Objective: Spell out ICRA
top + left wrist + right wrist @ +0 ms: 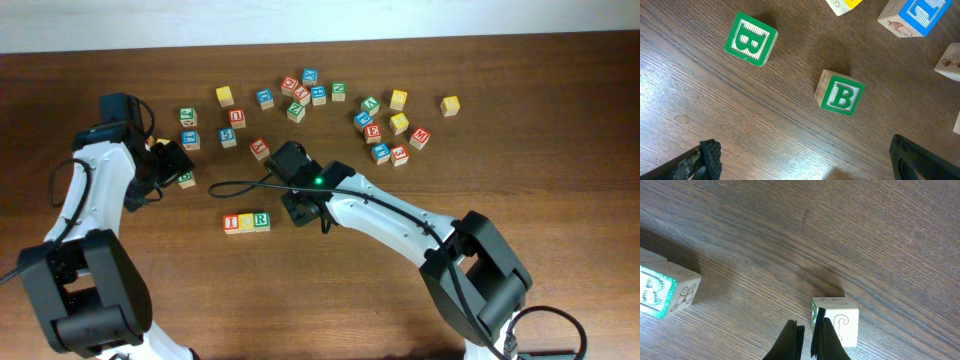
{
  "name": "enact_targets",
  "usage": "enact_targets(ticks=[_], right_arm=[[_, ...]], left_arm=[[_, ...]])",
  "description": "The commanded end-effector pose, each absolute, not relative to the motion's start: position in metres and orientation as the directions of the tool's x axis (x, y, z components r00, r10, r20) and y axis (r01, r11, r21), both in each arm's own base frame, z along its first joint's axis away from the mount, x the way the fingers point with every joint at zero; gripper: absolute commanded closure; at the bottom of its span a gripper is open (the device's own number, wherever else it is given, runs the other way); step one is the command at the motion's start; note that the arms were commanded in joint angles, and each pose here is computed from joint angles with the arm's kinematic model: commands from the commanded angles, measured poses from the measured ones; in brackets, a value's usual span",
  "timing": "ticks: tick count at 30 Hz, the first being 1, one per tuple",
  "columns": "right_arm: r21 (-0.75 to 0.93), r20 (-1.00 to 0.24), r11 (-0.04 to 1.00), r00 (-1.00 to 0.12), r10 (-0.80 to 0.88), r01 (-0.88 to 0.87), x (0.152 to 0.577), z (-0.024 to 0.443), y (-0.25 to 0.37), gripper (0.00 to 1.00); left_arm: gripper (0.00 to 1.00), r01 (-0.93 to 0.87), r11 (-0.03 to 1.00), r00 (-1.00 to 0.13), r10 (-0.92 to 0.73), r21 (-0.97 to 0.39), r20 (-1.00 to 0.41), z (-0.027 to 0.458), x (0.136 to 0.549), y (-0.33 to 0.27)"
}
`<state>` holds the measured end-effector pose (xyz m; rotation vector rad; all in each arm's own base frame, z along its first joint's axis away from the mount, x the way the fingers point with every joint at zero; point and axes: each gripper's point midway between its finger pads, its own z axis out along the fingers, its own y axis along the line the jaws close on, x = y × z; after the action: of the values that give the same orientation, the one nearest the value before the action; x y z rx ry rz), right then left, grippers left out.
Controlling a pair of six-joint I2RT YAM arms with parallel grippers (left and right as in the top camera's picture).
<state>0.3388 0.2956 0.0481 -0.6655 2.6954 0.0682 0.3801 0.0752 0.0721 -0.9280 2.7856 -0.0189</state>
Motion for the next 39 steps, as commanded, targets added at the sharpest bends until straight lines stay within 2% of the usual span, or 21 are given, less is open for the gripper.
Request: enact_targets(ticks=[1, 23, 39], right_arm=[[-0.061, -0.352, 0.890, -0.824, -0.444, -0.453, 0.336, 0.046, 0.293, 0.96], [-0.045, -0.327, 0.886, -0.831, -0.449, -0.461, 0.329, 0.036, 0.291, 0.95], [0.000, -0.215, 0.866, -0.846, -0.488, -0.499, 0.308, -0.010, 0.302, 0.96]], left_arm=[[0.01, -0.587, 0.806, -0.784, -0.589, -0.078, -0.193, 0.073, 0.382, 0.075], [0.01, -0.587, 0.806, -0.784, -0.589, -0.078, -0.194, 0.073, 0.382, 0.075], [0.01, -0.585, 0.807, -0.785, -0.588, -0.077, -0.194, 0.073, 0.382, 0.075]])
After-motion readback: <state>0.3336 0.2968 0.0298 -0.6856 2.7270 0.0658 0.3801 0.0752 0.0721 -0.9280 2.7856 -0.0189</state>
